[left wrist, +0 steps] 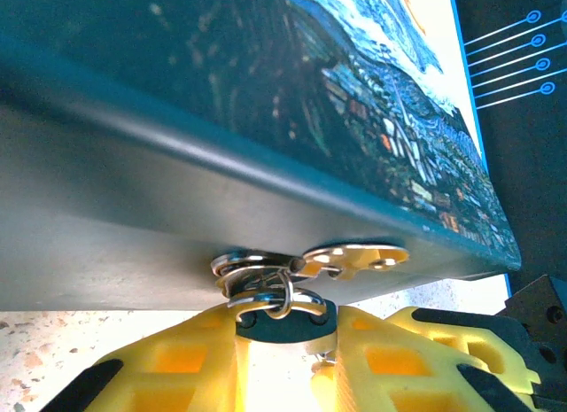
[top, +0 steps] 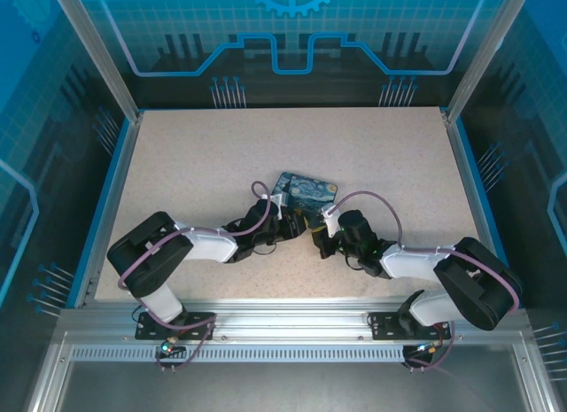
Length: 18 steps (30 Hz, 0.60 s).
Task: Unlock a padlock with a key
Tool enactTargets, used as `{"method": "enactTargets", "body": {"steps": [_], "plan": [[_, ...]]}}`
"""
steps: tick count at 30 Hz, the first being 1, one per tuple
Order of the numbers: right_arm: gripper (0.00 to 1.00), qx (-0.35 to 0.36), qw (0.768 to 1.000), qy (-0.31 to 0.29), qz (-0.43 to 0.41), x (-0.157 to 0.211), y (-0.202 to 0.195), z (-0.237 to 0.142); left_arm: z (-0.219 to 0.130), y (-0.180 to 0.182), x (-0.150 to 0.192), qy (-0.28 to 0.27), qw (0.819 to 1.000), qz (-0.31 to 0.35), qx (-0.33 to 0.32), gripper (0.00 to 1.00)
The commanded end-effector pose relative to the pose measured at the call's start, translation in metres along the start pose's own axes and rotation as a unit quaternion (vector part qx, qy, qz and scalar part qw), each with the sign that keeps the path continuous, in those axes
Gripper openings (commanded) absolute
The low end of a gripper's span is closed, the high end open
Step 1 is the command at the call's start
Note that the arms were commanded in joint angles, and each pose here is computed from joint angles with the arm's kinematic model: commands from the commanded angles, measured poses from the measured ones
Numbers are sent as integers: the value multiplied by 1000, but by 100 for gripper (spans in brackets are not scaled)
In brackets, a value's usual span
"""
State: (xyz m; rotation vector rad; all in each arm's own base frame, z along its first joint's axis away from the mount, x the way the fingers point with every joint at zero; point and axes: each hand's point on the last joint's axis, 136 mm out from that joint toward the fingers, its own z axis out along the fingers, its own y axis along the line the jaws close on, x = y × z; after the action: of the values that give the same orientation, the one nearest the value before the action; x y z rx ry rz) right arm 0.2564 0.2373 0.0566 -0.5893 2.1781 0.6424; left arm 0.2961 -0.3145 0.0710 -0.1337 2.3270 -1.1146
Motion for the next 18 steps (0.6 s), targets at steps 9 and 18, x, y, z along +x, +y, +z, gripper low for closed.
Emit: {"method": "enactTargets", "body": {"steps": [9,18], "plan": [[0,-17,999,-50,-12,-30,3,0,-1,-32,-13,-11,999,7,43,26],[0,-22,998,-60,-26,-37,1,0,0,-35,-10,-2,999,5,48,26]]}}
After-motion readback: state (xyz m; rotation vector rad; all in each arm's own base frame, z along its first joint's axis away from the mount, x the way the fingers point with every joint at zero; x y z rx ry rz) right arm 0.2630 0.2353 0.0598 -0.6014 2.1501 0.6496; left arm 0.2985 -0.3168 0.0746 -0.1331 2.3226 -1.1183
